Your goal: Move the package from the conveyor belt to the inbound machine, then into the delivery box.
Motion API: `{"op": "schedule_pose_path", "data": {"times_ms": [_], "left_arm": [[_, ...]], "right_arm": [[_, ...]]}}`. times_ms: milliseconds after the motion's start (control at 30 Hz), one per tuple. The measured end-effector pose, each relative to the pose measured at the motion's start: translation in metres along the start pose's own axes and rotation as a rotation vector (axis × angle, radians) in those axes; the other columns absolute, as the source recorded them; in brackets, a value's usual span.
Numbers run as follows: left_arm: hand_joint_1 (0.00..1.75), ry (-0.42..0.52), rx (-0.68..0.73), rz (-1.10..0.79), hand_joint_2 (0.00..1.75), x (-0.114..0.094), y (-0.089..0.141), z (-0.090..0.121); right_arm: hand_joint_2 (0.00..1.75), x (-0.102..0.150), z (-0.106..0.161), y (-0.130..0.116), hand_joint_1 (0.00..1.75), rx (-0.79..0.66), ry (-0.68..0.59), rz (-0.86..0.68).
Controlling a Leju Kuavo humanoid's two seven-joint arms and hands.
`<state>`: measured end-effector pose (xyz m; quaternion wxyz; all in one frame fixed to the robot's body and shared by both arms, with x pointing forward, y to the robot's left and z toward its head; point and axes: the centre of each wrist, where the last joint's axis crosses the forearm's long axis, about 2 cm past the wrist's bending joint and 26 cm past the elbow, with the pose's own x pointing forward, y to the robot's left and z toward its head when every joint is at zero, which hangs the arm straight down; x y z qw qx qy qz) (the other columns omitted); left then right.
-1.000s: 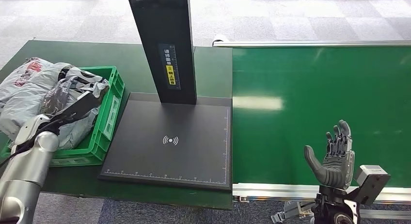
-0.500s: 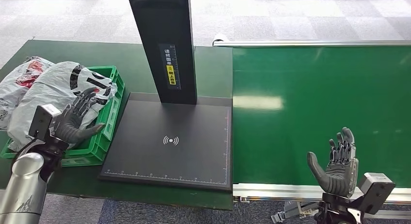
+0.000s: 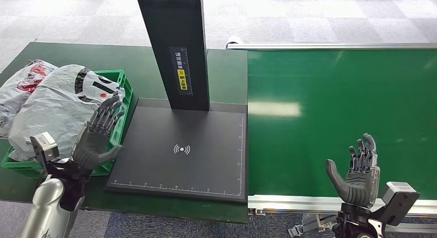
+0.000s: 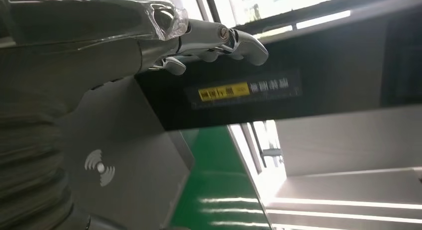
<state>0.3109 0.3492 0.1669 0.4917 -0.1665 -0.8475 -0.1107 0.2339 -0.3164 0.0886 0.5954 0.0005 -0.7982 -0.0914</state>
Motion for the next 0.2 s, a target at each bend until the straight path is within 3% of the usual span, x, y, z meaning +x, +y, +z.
{"op": "schedule_pose_path", "data": {"times_ms": [200], "left_arm": [[0.00, -0.033, -0.028, 0.047, 1.75, -0.001, -0.021, -0.004]], "right_arm": [[1.75, 0.000, -0.001, 0.000, 0.00, -0.003, 0.002, -0.002]]}}
